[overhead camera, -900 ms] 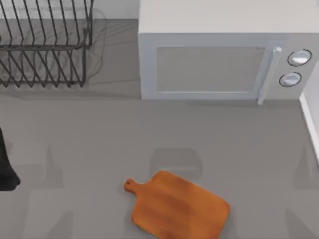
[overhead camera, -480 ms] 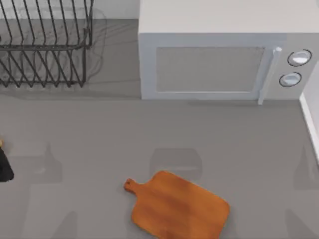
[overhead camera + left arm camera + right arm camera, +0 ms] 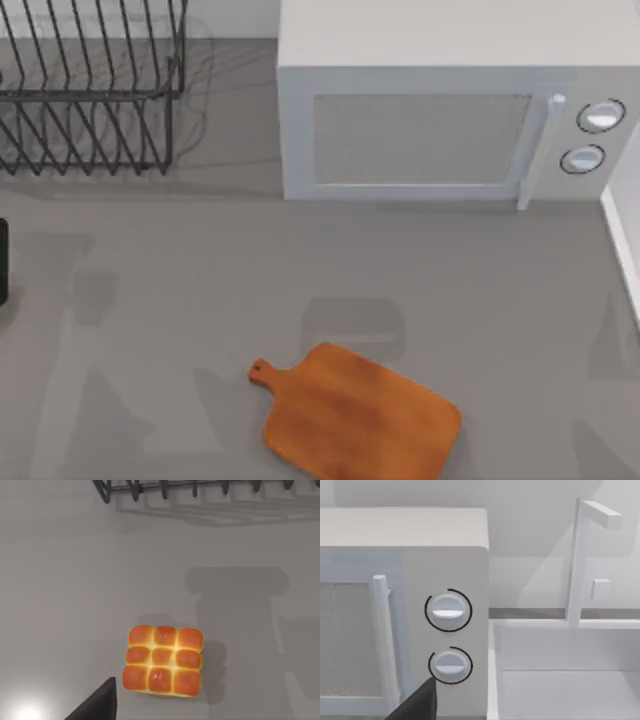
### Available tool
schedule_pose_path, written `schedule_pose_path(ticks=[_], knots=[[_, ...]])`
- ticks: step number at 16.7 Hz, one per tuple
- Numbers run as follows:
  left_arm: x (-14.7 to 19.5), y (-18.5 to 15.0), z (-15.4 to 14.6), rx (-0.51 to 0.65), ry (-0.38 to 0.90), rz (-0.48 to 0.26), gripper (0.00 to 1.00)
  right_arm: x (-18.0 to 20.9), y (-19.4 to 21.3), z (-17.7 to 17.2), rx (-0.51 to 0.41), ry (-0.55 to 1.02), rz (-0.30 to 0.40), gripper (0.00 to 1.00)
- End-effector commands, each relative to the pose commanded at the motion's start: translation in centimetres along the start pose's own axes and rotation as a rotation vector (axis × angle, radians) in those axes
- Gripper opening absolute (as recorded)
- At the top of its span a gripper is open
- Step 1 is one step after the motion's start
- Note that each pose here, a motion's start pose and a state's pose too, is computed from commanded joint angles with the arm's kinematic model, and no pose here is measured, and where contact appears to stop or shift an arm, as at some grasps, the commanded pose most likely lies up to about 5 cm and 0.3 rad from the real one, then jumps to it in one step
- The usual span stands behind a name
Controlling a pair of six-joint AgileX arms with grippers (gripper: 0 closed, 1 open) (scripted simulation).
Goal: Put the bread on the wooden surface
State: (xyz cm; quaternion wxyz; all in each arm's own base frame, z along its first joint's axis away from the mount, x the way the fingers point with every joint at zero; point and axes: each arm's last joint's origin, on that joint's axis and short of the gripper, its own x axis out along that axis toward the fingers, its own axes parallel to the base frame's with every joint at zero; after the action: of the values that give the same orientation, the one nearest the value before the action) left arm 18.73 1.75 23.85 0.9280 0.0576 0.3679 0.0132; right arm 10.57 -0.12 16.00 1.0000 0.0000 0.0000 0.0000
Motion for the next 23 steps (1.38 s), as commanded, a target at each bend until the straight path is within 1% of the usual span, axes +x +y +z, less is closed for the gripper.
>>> schedule_pose_path(ticks=[3,5,7,9,11,14,20,23], knots=[[4.5,1.2,2.6,0.028,0.302,-0.037,1.00,0.0,0.0,0.0,0.000,0.000,0.000,1.00],[7.7,2.1,3.7,0.042,0.472,-0.067,1.00,0.0,0.0,0.0,0.000,0.000,0.000,1.00],[10.7,2.9,4.5,0.051,0.606,-0.097,1.00,0.0,0.0,0.0,0.000,0.000,0.000,1.00],[13.1,3.6,5.1,0.057,0.698,-0.121,1.00,0.0,0.0,0.0,0.000,0.000,0.000,1.00],[14.9,4.3,5.6,0.061,0.757,-0.140,1.00,0.0,0.0,0.0,0.000,0.000,0.000,1.00],[16.6,4.9,5.9,0.062,0.803,-0.156,1.00,0.0,0.0,0.0,0.000,0.000,0.000,1.00],[16.9,4.8,5.8,0.066,0.807,-0.159,1.00,0.0,0.0,0.0,0.000,0.000,0.000,1.00],[18.3,4.6,4.4,0.062,0.810,-0.158,1.00,0.0,0.0,0.0,0.000,0.000,0.000,1.00]])
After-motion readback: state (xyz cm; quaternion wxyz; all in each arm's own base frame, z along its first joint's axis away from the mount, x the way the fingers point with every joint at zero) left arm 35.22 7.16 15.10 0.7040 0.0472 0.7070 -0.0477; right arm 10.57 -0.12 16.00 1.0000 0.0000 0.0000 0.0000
